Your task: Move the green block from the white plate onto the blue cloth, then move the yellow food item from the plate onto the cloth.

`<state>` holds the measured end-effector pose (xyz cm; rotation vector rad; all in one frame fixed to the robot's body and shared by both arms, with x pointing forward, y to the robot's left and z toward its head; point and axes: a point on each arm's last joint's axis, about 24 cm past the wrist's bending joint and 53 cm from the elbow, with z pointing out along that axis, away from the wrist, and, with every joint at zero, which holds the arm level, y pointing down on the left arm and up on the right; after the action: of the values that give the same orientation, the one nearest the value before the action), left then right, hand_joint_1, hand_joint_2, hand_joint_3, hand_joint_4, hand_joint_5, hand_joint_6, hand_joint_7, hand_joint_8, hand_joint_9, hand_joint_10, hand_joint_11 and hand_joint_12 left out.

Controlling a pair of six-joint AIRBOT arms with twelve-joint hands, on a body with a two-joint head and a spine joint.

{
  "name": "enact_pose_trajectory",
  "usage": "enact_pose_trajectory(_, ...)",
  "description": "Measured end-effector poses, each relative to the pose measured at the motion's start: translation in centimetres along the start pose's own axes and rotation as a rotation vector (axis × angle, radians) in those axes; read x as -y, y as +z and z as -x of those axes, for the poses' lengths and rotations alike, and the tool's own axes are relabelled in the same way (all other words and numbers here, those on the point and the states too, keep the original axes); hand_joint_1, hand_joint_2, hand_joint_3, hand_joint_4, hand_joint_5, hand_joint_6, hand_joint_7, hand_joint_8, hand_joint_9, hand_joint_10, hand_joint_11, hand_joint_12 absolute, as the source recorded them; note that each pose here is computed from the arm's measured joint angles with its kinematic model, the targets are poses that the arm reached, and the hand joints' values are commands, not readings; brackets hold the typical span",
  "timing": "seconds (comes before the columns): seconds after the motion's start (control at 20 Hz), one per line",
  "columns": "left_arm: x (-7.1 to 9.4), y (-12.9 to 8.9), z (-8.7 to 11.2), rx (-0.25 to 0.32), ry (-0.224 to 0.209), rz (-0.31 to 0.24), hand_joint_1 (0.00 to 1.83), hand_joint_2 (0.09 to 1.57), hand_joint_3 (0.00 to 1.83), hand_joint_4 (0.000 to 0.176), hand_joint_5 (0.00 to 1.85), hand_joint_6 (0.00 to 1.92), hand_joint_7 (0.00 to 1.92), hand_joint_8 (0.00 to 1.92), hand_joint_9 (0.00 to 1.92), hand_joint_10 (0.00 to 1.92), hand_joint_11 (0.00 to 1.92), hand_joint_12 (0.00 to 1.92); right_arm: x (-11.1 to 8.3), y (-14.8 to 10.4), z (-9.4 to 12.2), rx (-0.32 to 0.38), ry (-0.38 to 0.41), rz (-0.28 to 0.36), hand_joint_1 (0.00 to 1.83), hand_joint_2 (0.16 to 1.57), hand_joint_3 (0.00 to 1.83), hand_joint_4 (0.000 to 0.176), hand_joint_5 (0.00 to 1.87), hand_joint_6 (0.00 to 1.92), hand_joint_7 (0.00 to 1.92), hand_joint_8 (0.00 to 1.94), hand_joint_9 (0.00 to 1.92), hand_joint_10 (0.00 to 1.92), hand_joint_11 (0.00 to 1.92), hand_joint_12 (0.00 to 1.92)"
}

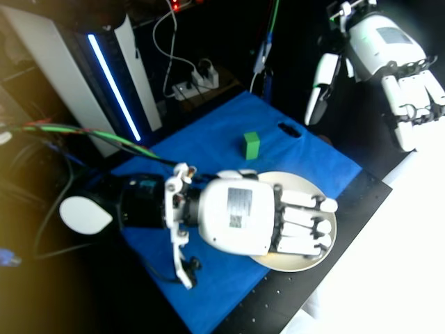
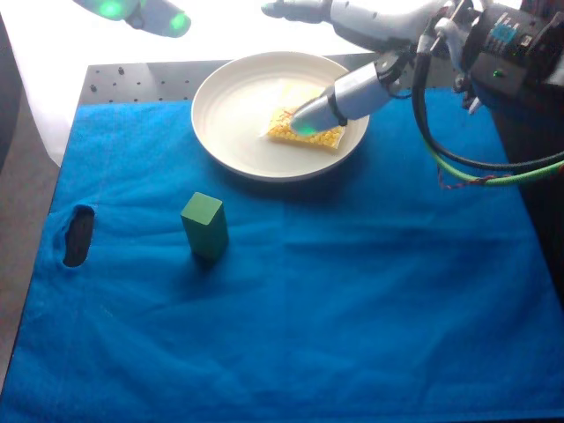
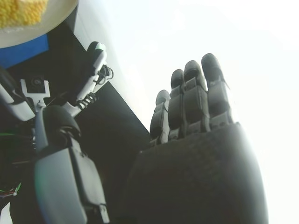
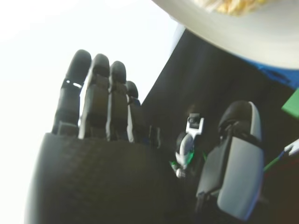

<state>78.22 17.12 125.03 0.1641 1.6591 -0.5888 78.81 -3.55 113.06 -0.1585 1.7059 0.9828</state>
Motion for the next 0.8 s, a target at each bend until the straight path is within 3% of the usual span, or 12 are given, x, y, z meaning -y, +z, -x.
enact_pose_trajectory(0.1, 0.5, 0.2, 0.1, 0.001, 0.003, -0.009, 0.57, 0.86, 0.00, 0.175, 0.09, 0.00, 0.24, 0.00, 0.23, 0.00, 0.00, 0.52, 0.2, 0.1, -0.7, -0.022, -0.025, -0.010, 0.56, 0.80, 0.00, 0.004, 0.24, 0.00, 0.45, 0.01, 0.49, 0.02, 0.07, 1.34)
enact_pose_trajectory(0.2, 0.7, 0.3, 0.3, 0.005, 0.006, -0.012, 0.58, 0.85, 0.00, 0.176, 0.09, 0.00, 0.24, 0.00, 0.24, 0.01, 0.00, 0.53, 0.2, 0.3, -0.9, -0.026, -0.031, -0.012, 0.57, 0.81, 0.01, 0.000, 0.25, 0.01, 0.46, 0.01, 0.48, 0.01, 0.06, 1.34)
enact_pose_trajectory(0.3, 1.0, 0.3, 0.4, 0.006, 0.020, -0.016, 0.59, 0.86, 0.00, 0.162, 0.07, 0.00, 0.23, 0.00, 0.23, 0.00, 0.00, 0.48, 0.5, 0.4, -1.1, -0.037, -0.045, -0.022, 0.58, 0.84, 0.00, 0.000, 0.25, 0.00, 0.42, 0.00, 0.44, 0.00, 0.03, 1.28)
enact_pose_trajectory(0.45, 1.6, 0.3, 0.5, 0.007, 0.025, -0.027, 0.56, 0.86, 0.00, 0.149, 0.08, 0.00, 0.24, 0.00, 0.24, 0.00, 0.00, 0.52, 0.8, 0.8, -1.7, -0.049, -0.052, -0.039, 0.63, 0.85, 0.00, 0.000, 0.29, 0.00, 0.42, 0.00, 0.45, 0.00, 0.08, 1.05)
enact_pose_trajectory(0.5, 1.6, 0.4, 0.5, 0.008, 0.025, -0.028, 0.56, 0.86, 0.00, 0.130, 0.06, 0.00, 0.23, 0.00, 0.23, 0.00, 0.00, 0.53, 0.9, 0.9, -1.8, -0.052, -0.055, -0.045, 0.65, 0.85, 0.00, 0.000, 0.29, 0.00, 0.41, 0.00, 0.44, 0.00, 0.06, 1.08)
enact_pose_trajectory(0.65, 2.1, 0.4, 0.8, 0.014, 0.027, -0.037, 0.54, 0.85, 0.00, 0.132, 0.07, 0.00, 0.23, 0.00, 0.22, 0.00, 0.00, 0.51, 1.5, 1.0, -2.1, -0.061, -0.067, -0.065, 0.65, 0.85, 0.00, 0.000, 0.35, 0.00, 0.56, 0.01, 0.53, 0.02, 0.06, 1.36)
enact_pose_trajectory(0.8, 3.0, 0.4, 1.1, 0.020, 0.043, -0.053, 0.52, 0.84, 0.00, 0.128, 0.06, 0.00, 0.23, 0.00, 0.23, 0.00, 0.00, 0.53, 2.1, 1.2, -2.4, -0.071, -0.069, -0.090, 0.68, 0.83, 0.00, 0.000, 0.35, 0.00, 0.58, 0.00, 0.56, 0.01, 0.07, 1.42)
